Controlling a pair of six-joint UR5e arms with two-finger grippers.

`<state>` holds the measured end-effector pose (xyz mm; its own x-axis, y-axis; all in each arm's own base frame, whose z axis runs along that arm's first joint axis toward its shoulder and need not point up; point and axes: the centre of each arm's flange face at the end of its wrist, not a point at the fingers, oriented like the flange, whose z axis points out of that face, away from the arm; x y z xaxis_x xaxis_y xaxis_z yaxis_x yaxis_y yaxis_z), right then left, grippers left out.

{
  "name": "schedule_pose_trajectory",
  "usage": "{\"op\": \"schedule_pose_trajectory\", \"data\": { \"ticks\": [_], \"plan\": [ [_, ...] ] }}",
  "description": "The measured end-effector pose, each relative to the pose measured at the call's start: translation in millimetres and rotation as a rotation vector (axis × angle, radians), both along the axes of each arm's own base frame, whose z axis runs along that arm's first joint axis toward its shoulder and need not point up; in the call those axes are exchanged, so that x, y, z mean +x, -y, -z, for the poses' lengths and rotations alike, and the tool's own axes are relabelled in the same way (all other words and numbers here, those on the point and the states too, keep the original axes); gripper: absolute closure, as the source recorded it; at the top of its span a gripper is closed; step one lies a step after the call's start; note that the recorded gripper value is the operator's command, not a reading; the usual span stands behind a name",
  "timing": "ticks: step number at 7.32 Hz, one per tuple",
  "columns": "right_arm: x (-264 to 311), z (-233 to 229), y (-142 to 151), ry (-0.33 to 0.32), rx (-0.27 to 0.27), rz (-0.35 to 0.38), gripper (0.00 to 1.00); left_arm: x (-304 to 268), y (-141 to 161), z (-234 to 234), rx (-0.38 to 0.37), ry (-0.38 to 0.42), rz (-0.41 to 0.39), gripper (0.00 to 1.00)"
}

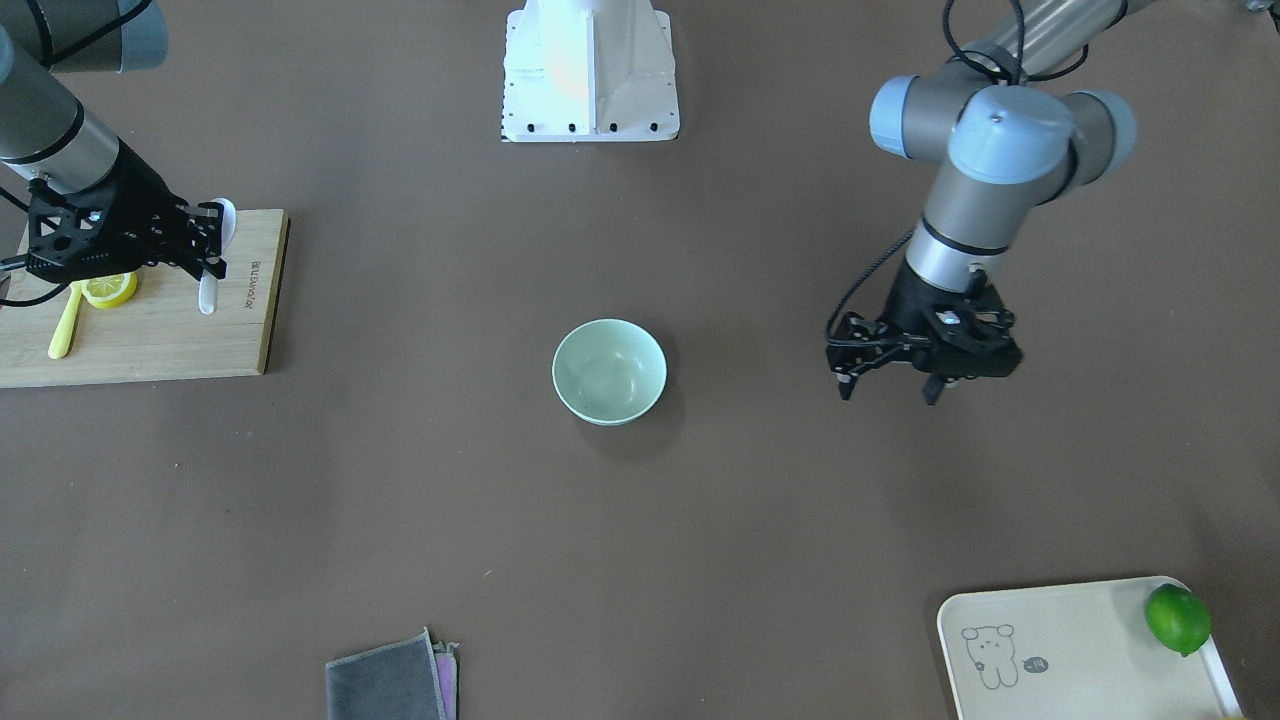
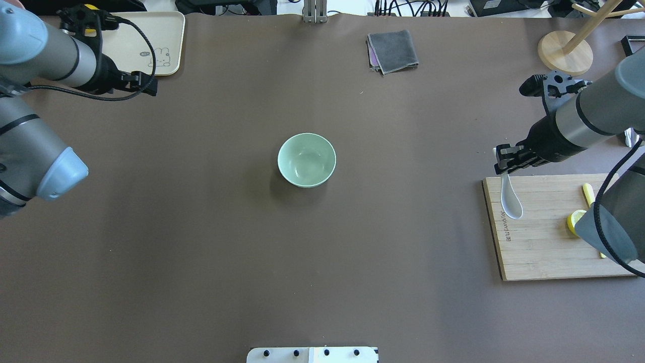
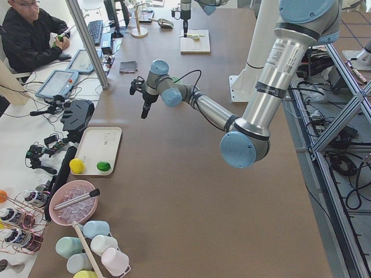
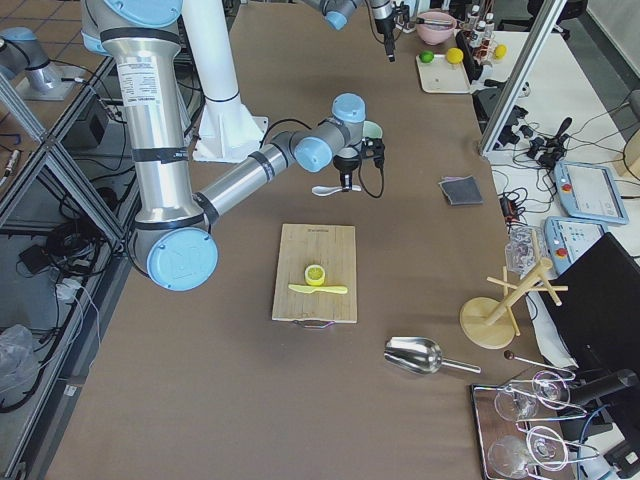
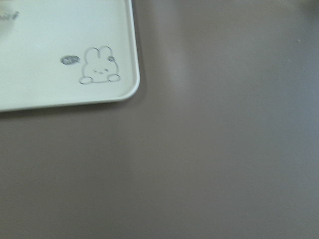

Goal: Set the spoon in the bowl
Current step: 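Carry the white spoon toward the bowl with right gripper while left arm withdraws, then lower the white spoon into the pale green bowl with the right gripper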

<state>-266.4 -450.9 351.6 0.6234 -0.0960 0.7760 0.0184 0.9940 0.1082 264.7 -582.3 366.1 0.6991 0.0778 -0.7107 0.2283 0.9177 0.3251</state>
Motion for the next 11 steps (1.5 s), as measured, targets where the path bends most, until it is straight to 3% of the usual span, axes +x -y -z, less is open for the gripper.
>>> {"op": "schedule_pose_trajectory", "data": {
  "ticks": [2,4,5,8,11],
  "plan": [
    [-21.2,46.2,11.3,0.037,0.033,-0.021,1.00,-76.0,13.7,-26.9,-0.001,0.017,0.039,0.02],
    [-57.8,92.3,24.3,0.070,0.065,-0.034,1.00,-125.3,8.8,-56.4,-0.056,0.002,0.058,0.02],
    [-86.6,111.0,32.8,0.068,0.082,-0.038,1.00,-150.9,-2.3,-80.1,-0.081,-0.001,0.029,0.02],
    [-185.3,170.7,47.8,0.046,0.117,-0.089,1.00,-210.2,-36.9,-152.8,-0.079,0.096,-0.090,0.02],
    [-248.6,203.5,69.1,0.067,0.155,-0.134,1.00,-227.6,-52.9,-181.7,-0.091,0.131,-0.125,0.02]
  ]
}}
